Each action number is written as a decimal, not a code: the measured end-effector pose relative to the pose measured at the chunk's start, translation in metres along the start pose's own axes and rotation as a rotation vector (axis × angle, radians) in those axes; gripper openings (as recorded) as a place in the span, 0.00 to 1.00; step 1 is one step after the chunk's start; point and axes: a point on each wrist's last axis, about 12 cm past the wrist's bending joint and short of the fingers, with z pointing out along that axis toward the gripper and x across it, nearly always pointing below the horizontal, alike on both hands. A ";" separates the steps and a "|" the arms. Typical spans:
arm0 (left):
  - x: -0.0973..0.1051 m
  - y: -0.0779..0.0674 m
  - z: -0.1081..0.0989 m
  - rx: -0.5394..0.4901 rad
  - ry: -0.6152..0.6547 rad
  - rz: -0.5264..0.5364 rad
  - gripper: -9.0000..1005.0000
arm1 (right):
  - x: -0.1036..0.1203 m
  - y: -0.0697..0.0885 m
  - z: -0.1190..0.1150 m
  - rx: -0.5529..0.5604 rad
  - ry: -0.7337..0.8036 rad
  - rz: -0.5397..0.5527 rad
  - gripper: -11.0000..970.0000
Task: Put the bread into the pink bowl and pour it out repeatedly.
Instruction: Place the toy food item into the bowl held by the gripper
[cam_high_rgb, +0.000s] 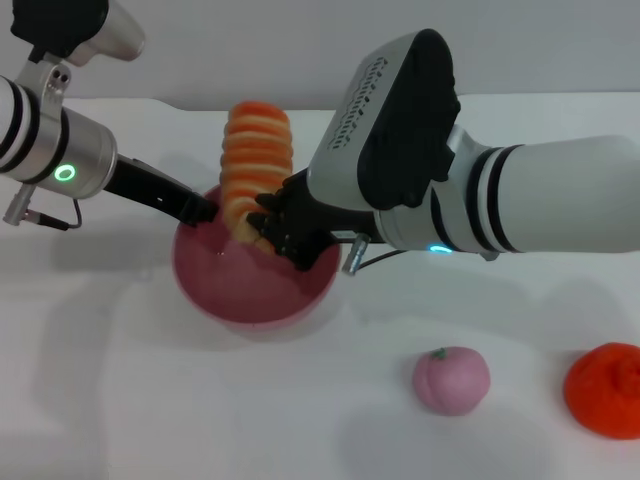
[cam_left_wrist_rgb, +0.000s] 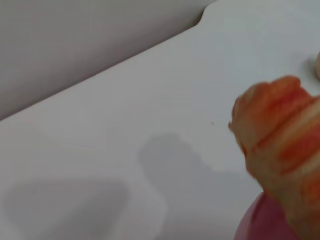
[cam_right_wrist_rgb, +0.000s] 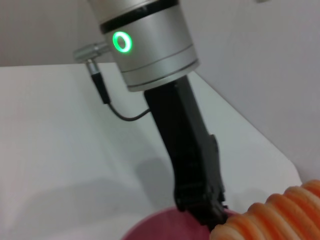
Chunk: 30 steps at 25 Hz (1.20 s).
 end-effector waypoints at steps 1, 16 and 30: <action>-0.001 0.000 0.001 0.000 0.000 0.001 0.05 | -0.001 0.001 0.000 -0.004 0.000 -0.003 0.13; -0.003 0.003 0.005 -0.017 0.005 0.009 0.05 | -0.011 0.005 -0.002 -0.015 -0.023 -0.027 0.43; -0.003 0.005 0.006 -0.044 0.003 0.006 0.05 | -0.039 -0.011 -0.040 0.231 -0.249 -0.098 0.57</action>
